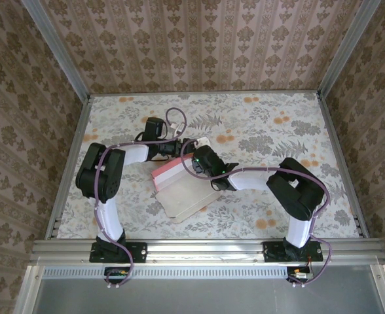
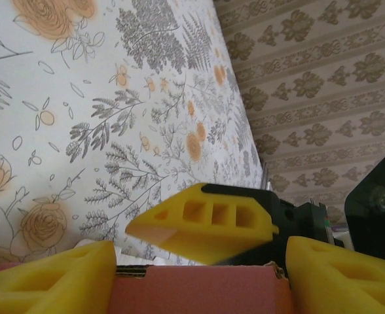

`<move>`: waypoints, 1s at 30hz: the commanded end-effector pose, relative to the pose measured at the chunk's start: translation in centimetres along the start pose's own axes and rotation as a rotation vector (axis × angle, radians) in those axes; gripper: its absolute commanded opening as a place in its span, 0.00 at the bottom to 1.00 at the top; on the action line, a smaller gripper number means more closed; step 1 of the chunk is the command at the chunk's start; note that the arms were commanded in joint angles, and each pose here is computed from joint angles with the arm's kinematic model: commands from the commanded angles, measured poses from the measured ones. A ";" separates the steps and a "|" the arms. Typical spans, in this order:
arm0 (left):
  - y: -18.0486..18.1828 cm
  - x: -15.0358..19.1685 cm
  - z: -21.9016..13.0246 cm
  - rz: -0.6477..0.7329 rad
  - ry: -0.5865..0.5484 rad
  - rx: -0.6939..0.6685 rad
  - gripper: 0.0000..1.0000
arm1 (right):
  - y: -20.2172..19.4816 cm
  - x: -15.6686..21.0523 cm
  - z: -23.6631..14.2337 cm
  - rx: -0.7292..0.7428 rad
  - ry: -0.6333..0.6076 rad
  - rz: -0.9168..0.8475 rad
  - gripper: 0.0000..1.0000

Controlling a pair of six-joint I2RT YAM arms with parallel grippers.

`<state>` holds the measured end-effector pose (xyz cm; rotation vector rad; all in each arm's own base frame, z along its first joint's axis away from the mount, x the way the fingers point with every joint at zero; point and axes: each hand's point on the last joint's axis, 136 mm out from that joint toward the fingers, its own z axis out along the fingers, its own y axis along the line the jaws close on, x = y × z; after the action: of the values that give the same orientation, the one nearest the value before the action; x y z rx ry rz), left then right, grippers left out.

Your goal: Fold the paper box

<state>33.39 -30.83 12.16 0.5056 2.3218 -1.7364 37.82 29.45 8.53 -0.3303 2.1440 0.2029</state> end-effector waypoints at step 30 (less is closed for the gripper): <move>-3.3 1.3 -2.9 0.386 0.330 -0.680 0.75 | -4.6 3.0 -18.1 -0.295 0.021 0.296 1.00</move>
<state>31.37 -30.01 16.98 0.9486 2.5241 -0.8665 24.95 21.34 17.56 -0.2260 2.0888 0.6957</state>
